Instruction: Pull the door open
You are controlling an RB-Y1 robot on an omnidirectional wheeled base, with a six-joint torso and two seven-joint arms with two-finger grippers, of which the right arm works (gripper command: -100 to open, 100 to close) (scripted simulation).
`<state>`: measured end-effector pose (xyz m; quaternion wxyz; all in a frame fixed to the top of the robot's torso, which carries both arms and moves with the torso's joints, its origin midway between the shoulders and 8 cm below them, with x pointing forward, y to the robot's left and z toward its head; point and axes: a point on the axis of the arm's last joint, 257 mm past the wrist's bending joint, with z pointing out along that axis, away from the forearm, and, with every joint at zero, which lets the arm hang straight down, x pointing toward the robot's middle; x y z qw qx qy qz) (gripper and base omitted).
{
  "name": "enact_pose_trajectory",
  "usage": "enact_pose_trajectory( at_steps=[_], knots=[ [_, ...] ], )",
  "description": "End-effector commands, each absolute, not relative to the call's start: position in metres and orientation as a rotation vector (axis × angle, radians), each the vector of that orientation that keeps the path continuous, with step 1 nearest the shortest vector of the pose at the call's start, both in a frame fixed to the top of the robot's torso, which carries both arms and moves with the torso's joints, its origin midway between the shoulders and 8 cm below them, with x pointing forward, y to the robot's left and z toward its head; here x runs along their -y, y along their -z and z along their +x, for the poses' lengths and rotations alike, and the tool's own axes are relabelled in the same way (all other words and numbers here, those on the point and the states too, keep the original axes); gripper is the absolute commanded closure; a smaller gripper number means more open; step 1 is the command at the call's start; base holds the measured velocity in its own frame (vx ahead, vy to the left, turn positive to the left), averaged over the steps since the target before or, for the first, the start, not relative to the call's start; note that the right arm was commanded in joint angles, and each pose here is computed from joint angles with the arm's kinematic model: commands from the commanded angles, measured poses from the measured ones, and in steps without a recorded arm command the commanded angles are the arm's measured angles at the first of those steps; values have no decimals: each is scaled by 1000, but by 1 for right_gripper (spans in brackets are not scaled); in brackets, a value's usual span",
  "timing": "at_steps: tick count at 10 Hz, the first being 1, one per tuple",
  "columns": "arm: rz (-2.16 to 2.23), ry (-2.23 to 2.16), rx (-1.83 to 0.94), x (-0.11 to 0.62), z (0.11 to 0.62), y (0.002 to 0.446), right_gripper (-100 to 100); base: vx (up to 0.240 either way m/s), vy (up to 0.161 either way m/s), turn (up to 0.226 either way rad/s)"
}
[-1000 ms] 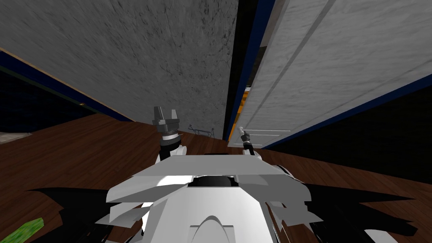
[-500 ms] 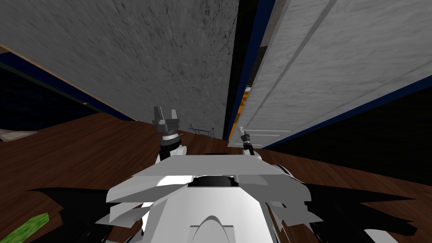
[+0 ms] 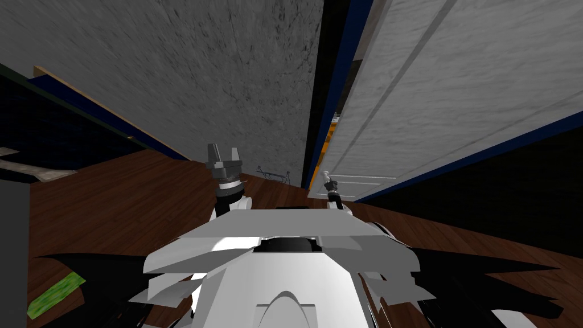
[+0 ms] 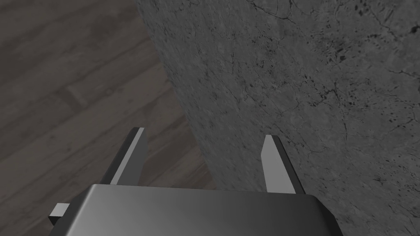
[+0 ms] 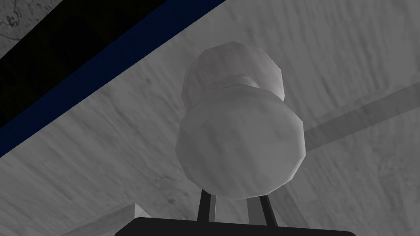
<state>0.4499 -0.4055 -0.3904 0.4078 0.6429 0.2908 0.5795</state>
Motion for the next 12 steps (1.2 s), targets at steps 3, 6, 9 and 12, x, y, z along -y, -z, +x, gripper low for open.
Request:
enact_pose_trajectory(
  at_steps=[3, 6, 9, 12],
  knots=[
    [1634, -1547, -685, 389, 459, 382, 100, -20, -14, 33],
    [1634, -1547, -685, 389, 459, 382, 100, -2, 6, -15],
    [1634, -1547, -685, 389, 459, 382, 100, -6, -5, 7],
    [1694, -1542, -643, 406, 445, 394, 100, -27, -20, 30]
  ],
)
